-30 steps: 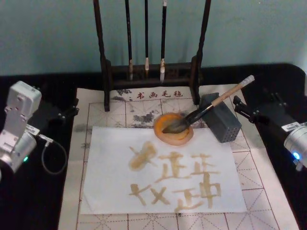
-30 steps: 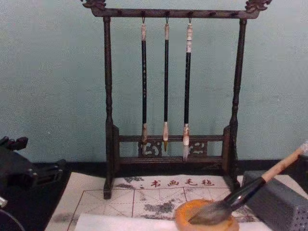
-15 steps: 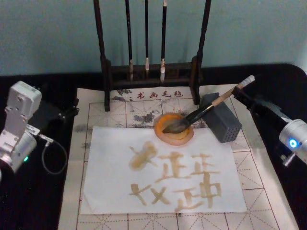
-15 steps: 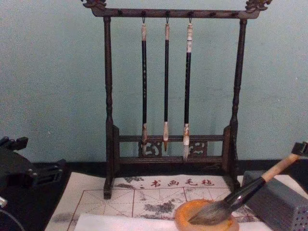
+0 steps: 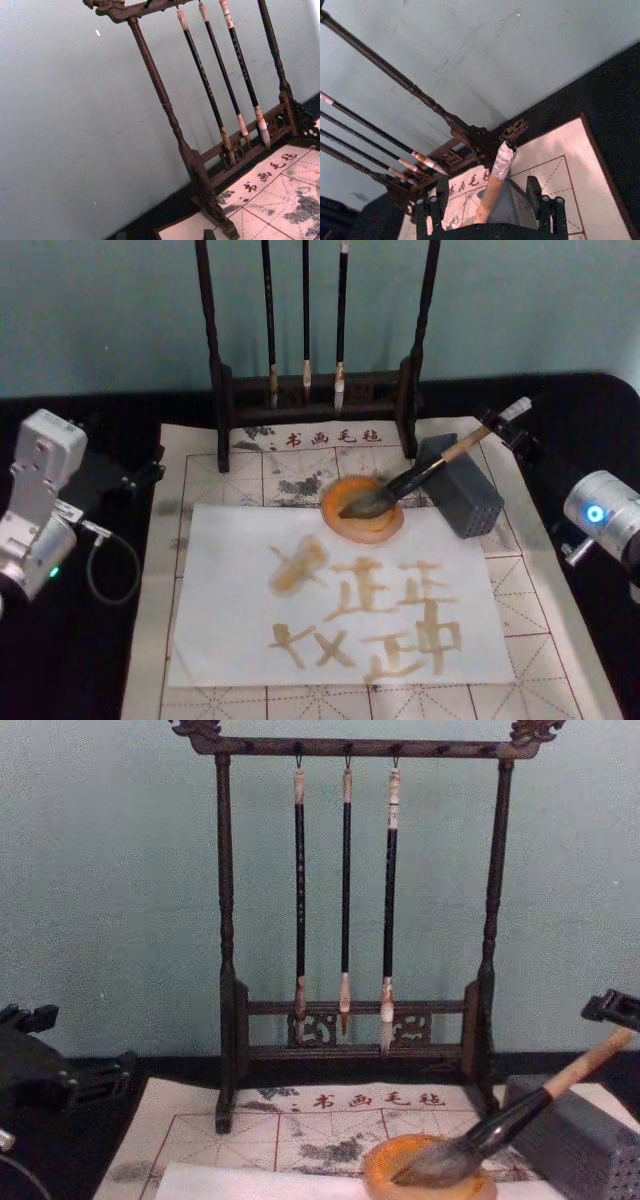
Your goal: Pick up the brush from the inkstone, write on the paper, then place the brush back to its original position.
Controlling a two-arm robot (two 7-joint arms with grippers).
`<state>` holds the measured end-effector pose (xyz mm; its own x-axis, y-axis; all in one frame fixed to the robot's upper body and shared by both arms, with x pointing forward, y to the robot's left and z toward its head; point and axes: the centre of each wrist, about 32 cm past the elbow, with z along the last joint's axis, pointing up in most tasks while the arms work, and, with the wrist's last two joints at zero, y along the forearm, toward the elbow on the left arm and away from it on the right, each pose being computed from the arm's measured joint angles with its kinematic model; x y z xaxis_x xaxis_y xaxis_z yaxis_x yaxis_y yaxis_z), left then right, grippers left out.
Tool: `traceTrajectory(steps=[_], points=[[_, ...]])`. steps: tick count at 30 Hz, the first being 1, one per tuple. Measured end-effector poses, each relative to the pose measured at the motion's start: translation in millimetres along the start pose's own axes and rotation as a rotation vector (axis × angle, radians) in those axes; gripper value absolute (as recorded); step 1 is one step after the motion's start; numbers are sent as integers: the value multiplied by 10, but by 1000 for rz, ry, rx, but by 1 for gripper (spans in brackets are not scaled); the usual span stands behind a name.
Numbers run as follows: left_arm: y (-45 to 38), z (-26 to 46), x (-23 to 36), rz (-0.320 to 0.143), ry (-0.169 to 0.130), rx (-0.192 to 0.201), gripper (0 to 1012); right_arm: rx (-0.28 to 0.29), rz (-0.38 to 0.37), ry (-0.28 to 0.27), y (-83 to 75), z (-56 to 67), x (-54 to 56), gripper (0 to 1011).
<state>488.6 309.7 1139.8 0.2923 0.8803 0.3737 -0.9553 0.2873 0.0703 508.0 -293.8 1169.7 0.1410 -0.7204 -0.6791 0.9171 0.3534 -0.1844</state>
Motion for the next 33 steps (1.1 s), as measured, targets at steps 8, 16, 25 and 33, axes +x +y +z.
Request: traceTrajectory(steps=[8,16,25,33], points=[[0,0,0,0,0,0,1001,7,-3,45,84,6,-31,1002],[0,0,0,0,0,0,1001,-2,-13,61,198,15,-13,1002],[0,0,0,0,0,0,1001,-3,-16,63,234,-4,-29,1002],[0,0,0,0,0,0,1001,-2,-16,64,232,-2,-28,1002]])
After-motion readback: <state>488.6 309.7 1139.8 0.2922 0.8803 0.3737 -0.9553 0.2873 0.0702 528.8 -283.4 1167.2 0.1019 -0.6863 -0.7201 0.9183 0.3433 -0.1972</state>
